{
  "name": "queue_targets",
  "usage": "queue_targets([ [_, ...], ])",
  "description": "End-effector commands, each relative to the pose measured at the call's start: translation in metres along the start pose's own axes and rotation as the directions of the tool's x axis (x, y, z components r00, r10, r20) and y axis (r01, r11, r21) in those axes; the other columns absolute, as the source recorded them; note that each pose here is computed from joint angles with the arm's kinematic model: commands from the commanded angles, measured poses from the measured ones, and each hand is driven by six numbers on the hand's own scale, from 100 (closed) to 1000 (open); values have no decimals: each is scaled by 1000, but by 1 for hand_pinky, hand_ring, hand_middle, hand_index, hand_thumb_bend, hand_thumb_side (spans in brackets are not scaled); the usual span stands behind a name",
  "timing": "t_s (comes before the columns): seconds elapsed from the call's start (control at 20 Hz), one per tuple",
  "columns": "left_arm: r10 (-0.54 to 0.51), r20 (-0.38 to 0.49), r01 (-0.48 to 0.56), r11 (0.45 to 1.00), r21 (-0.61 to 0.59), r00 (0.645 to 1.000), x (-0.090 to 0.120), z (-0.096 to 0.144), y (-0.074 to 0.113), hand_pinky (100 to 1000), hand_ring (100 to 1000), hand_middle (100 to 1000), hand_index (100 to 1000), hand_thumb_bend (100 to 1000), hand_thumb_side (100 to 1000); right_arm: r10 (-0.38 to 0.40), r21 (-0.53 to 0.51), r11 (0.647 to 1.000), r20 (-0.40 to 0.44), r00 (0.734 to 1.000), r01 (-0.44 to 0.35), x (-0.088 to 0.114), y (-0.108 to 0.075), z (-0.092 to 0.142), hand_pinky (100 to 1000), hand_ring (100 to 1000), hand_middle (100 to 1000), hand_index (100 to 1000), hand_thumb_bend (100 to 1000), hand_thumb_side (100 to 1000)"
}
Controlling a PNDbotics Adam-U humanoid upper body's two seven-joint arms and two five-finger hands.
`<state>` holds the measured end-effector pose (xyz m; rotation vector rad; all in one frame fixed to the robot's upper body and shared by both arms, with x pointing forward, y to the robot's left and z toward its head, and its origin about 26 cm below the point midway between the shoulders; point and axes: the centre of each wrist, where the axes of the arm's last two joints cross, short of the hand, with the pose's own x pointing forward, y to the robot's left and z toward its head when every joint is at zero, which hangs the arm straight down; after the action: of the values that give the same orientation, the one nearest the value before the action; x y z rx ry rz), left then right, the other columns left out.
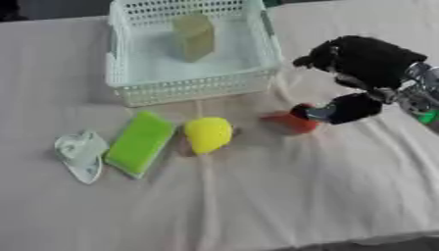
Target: Pick up objects on the table and place them in the box.
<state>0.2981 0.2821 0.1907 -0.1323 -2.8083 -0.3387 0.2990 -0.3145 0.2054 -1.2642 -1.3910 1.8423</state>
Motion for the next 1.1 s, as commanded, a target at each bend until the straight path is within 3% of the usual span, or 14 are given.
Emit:
queue_targets([
  [0.05,0,25,0,1000,-8,1000,3,-7,1,1000,985,920,908,139,1000,33,-7,999,1,999,-33,1,-6,0,805,819,720,923,533,1000],
  [1.1,4,20,-4,1000,-10,1000,3,-7,-2,1000,980,911,894,135,1000,66,179,981,20,998,-68,-6,31,-6,816,811,740,931,497,1000],
])
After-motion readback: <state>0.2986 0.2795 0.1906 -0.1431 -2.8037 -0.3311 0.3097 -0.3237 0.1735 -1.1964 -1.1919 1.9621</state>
